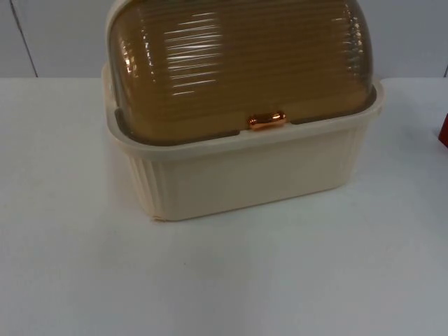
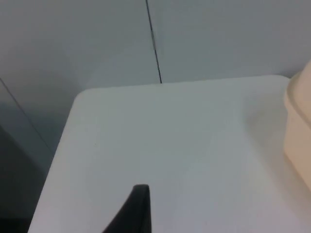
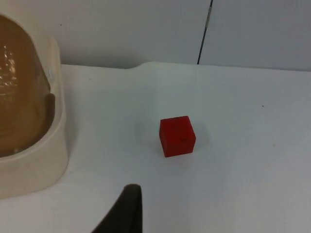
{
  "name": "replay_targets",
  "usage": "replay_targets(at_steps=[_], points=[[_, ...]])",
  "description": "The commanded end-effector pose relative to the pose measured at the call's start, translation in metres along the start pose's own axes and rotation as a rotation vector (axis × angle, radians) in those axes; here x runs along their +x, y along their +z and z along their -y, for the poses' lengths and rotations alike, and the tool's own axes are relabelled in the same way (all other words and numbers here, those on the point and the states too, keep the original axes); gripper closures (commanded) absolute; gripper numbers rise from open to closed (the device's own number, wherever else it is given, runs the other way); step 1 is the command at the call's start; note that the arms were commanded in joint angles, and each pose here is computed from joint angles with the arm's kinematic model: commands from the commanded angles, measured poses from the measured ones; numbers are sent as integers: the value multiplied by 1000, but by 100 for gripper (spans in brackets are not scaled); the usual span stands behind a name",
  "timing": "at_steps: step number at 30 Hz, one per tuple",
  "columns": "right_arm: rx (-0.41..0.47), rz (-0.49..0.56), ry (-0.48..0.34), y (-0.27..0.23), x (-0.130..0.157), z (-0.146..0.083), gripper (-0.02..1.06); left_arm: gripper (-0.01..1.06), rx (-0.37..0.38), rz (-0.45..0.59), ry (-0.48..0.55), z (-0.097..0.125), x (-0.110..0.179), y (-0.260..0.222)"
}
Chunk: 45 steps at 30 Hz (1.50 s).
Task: Open the box lid with the left hand, place the block into the box with the right hand, then close the box lid with the left hand.
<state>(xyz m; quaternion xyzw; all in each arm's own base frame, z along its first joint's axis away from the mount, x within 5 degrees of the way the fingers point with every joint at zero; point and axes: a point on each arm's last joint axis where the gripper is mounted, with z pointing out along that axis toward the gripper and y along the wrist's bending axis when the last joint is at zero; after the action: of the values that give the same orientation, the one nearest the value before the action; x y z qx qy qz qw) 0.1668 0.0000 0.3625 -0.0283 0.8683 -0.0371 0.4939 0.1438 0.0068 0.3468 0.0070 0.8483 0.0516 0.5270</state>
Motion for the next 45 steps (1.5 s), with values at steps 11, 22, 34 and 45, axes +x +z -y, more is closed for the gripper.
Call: replay_targets(at_steps=[11, 22, 34, 45], points=[[8, 2, -36, 15, -21, 1, 0, 4, 136, -140, -21, 21, 1, 53], [8, 3, -51, 14, -21, 1, 0, 4, 414, -177, 275, 108, -19, 81], [9, -12, -51, 14, -20, 1, 0, 4, 545, -88, 736, 204, -24, 91], [25, -4, -73, 14, -20, 3, 0, 4, 583, -84, 1199, 277, 28, 101]])
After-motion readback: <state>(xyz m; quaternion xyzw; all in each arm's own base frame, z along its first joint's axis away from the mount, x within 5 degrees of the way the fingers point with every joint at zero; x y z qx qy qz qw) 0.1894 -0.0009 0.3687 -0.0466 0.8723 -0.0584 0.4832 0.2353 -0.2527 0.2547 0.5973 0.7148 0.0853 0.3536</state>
